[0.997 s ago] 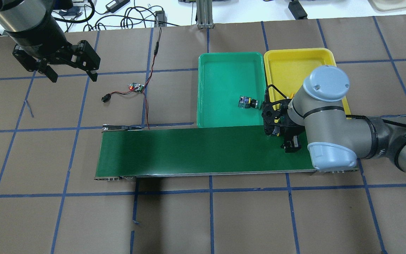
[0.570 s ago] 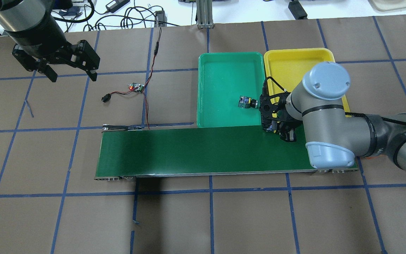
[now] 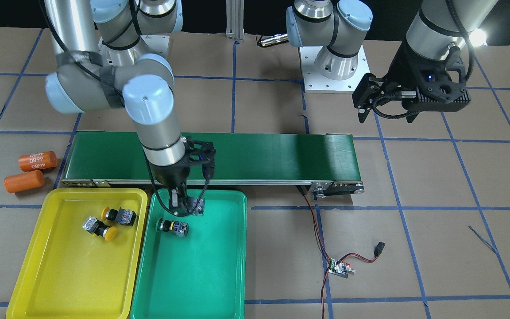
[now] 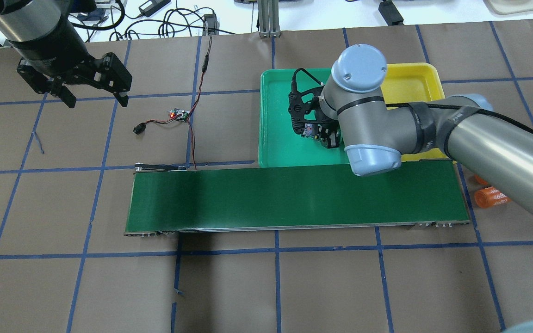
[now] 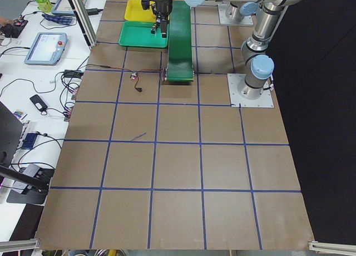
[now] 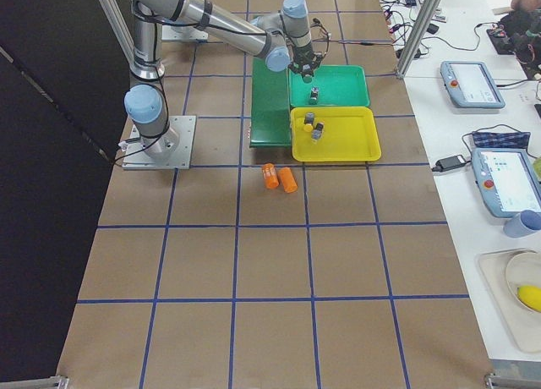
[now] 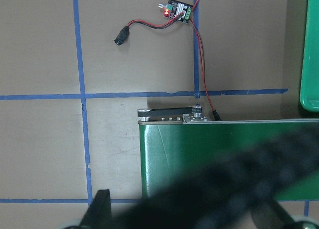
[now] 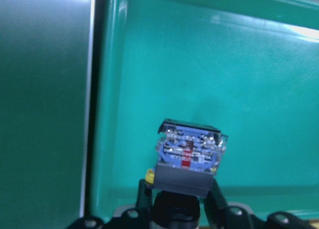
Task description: Sort buttons by color to trays
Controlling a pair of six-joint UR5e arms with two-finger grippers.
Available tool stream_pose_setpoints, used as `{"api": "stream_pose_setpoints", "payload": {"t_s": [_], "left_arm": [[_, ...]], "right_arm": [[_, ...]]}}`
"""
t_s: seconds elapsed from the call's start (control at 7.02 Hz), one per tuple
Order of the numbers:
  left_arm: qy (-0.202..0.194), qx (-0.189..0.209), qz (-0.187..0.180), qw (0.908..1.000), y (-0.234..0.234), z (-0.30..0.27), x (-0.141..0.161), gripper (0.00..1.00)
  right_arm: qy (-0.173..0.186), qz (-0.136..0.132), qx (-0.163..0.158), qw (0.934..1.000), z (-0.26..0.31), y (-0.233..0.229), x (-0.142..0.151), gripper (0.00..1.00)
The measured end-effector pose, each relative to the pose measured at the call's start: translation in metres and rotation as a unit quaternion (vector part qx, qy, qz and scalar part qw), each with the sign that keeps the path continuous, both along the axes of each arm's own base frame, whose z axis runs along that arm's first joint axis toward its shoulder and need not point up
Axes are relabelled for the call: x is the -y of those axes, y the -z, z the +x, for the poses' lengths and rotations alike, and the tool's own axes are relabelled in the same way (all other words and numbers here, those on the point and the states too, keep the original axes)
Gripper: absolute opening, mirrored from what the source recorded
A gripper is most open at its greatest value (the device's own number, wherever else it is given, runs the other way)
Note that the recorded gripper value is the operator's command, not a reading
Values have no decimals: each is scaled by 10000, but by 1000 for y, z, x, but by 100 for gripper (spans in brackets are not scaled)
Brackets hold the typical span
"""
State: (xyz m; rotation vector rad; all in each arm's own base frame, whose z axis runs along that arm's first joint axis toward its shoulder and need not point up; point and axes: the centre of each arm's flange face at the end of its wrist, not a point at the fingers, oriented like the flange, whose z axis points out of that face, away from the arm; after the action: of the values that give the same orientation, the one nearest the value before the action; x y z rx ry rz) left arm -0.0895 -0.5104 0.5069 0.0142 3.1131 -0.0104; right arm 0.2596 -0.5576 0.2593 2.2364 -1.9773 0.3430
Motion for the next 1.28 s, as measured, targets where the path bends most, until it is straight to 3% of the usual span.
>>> {"api": "stream_pose_setpoints", "payload": {"t_s": [0.28, 0.57, 0.71, 1.0, 1.14, 1.28], "left_arm": [[9, 6, -6, 10000, -1, -1, -1, 100], [4, 3, -22, 10000, -2, -1, -1, 100], [4, -1, -27, 10000, -2, -1, -1, 100], [4, 2, -34, 10000, -3, -1, -1, 100], [3, 4, -39, 10000, -3, -1, -1, 100], [3, 5, -43, 10000, -3, -1, -1, 100]], "right_arm": [[-46, 33, 5, 10000, 22, 22, 33, 6], [13, 121, 7, 9999, 26, 38, 42, 9], [36, 183, -1, 9998, 26, 45, 43, 16], [74, 274, -18, 9996, 24, 53, 42, 16], [92, 295, -22, 9995, 23, 55, 42, 24], [112, 303, -25, 9995, 21, 55, 42, 68]]}}
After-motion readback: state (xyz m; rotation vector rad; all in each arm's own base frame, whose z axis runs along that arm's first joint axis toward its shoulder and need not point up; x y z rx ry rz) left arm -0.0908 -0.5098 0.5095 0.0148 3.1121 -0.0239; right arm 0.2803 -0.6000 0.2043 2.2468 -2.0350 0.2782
